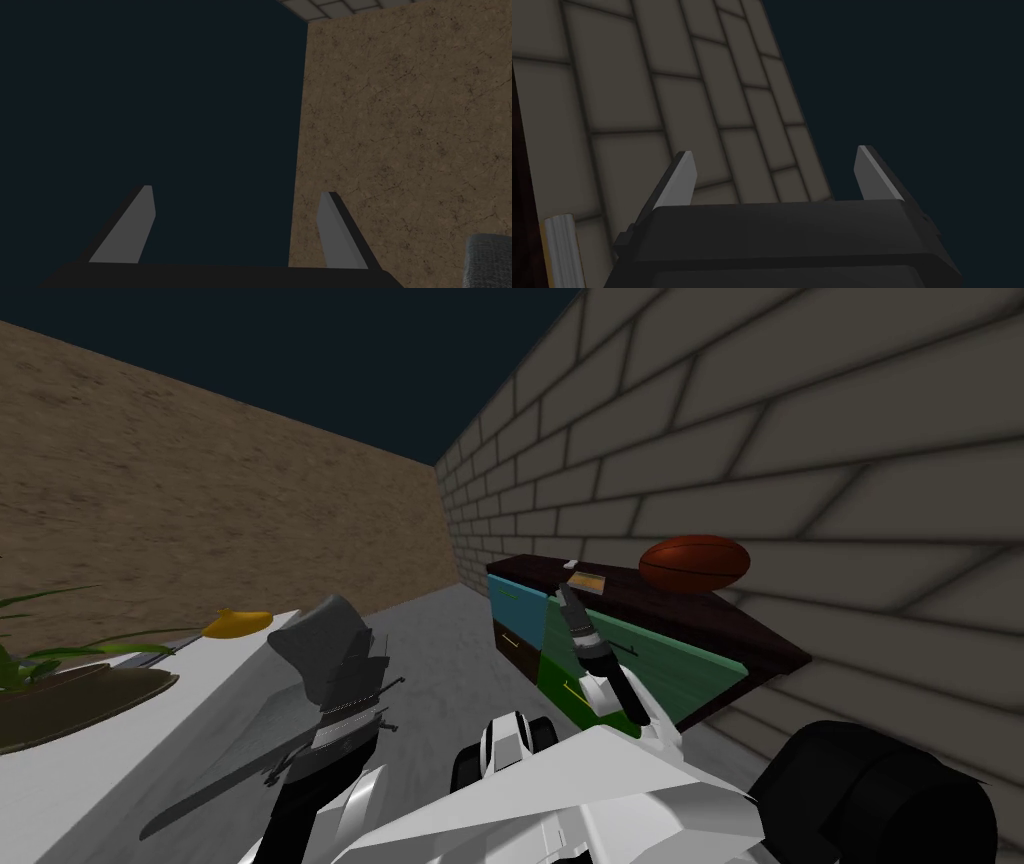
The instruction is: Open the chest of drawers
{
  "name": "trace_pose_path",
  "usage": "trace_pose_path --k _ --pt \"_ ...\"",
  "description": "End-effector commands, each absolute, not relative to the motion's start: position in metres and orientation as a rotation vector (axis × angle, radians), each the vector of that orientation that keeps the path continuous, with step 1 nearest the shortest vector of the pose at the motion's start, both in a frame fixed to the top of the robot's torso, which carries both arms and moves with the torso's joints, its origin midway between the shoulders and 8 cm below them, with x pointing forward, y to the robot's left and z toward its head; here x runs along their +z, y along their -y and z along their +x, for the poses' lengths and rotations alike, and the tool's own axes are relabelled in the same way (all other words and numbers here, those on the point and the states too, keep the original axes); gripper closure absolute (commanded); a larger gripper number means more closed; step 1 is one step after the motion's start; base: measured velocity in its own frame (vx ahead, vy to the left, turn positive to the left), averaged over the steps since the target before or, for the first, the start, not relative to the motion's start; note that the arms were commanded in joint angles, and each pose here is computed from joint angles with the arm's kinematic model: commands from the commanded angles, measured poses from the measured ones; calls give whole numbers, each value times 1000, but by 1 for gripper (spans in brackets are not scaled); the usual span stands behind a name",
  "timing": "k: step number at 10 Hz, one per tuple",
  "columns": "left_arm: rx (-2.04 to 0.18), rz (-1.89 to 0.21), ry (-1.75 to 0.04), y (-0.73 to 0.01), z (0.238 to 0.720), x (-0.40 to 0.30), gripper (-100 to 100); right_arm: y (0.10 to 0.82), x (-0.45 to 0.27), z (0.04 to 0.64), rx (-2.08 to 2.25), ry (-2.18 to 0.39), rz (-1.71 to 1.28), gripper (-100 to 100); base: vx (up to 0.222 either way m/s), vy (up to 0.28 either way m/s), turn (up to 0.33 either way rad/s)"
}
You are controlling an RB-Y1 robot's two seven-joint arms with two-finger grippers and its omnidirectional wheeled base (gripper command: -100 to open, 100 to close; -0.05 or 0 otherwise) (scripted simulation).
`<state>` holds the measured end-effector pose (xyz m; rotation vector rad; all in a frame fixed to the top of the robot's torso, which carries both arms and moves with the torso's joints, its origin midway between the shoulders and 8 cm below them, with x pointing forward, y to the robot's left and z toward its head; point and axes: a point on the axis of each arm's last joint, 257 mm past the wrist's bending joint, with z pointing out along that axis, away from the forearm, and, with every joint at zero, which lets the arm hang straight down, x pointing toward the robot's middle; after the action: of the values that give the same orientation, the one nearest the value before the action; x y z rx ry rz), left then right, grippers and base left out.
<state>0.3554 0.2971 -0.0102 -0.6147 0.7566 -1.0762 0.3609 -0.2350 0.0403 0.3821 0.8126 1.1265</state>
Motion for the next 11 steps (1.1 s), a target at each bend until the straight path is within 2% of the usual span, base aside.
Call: trace_pose_path --k 1,11 --pt "-1076 -615 -757 -297 355 -10 0 217 20 375 1079 -902 289 -100 -14 42 84" --pt "-1076 -615 -757 -297 355 -10 0 170 -70 423 828 -1186 -127 -100 -10 41 107"
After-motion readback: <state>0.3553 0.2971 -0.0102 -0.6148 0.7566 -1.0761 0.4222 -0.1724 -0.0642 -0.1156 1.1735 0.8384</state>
